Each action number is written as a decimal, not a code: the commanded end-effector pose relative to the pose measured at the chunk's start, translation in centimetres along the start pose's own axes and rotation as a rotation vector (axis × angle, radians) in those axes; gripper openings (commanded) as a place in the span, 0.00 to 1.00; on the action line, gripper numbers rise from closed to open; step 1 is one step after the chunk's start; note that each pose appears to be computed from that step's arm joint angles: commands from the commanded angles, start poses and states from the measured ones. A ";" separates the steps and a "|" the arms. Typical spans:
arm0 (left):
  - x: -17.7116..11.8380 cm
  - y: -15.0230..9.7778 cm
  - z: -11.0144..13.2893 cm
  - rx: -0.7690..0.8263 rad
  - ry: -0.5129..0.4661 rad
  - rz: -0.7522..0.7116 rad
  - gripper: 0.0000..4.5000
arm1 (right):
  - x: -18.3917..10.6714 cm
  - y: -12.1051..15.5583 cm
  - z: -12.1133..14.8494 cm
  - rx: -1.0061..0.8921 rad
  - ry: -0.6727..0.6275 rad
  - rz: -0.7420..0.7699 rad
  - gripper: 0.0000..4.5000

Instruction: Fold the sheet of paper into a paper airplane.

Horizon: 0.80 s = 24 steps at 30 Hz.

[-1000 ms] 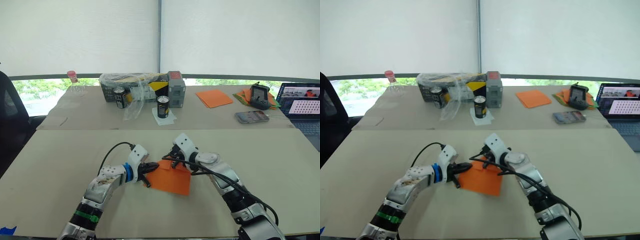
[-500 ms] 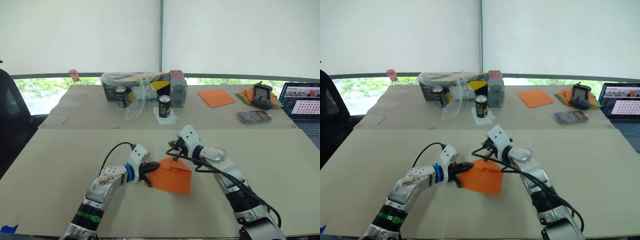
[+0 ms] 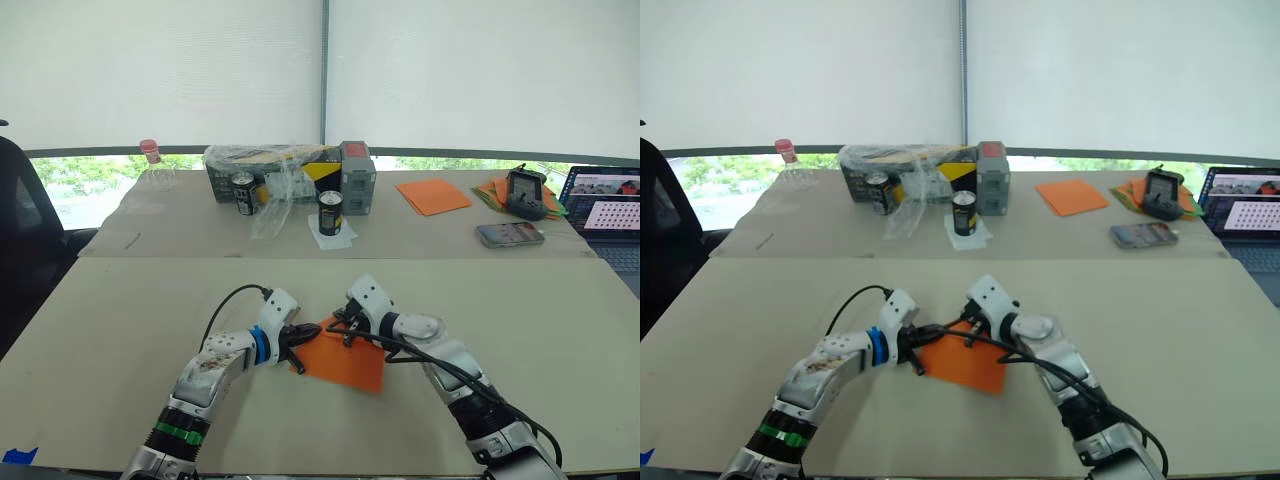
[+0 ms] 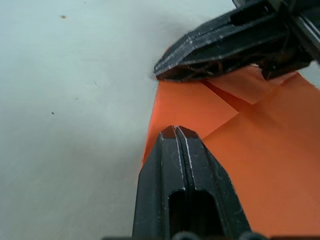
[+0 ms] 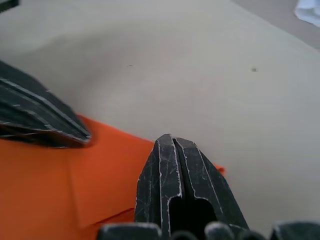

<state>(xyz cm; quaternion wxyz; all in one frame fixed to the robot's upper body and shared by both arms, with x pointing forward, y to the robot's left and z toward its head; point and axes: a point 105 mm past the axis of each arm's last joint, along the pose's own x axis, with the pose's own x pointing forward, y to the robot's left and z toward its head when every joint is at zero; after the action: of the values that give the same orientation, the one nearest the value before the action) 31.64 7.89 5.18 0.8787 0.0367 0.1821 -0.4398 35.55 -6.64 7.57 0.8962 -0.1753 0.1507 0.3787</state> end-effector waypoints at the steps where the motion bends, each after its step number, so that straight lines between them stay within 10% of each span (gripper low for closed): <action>1: 0.2 -0.2 -4.9 -0.080 0.165 0.019 0.01 | -0.8 -2.0 -1.9 0.035 0.079 -0.085 0.00; 8: 0.3 -0.2 -4.8 -0.081 0.161 0.021 0.01 | -1.2 -2.5 -2.0 0.022 0.074 -0.096 0.00; 16: 0.6 -0.2 -4.0 -0.078 0.117 0.017 0.01 | -3.2 -1.7 4.7 -0.109 -0.218 -0.034 0.00; 24: 0.9 -0.2 -3.3 -0.079 0.085 0.015 0.01 | -1.5 2.5 1.2 -0.141 -0.085 0.112 0.00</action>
<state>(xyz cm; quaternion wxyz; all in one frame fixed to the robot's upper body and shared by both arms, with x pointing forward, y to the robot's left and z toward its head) 31.93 7.36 5.47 0.8814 0.0256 0.1681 -0.4408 32.48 -5.46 7.89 0.8616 -0.2035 0.1131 0.4511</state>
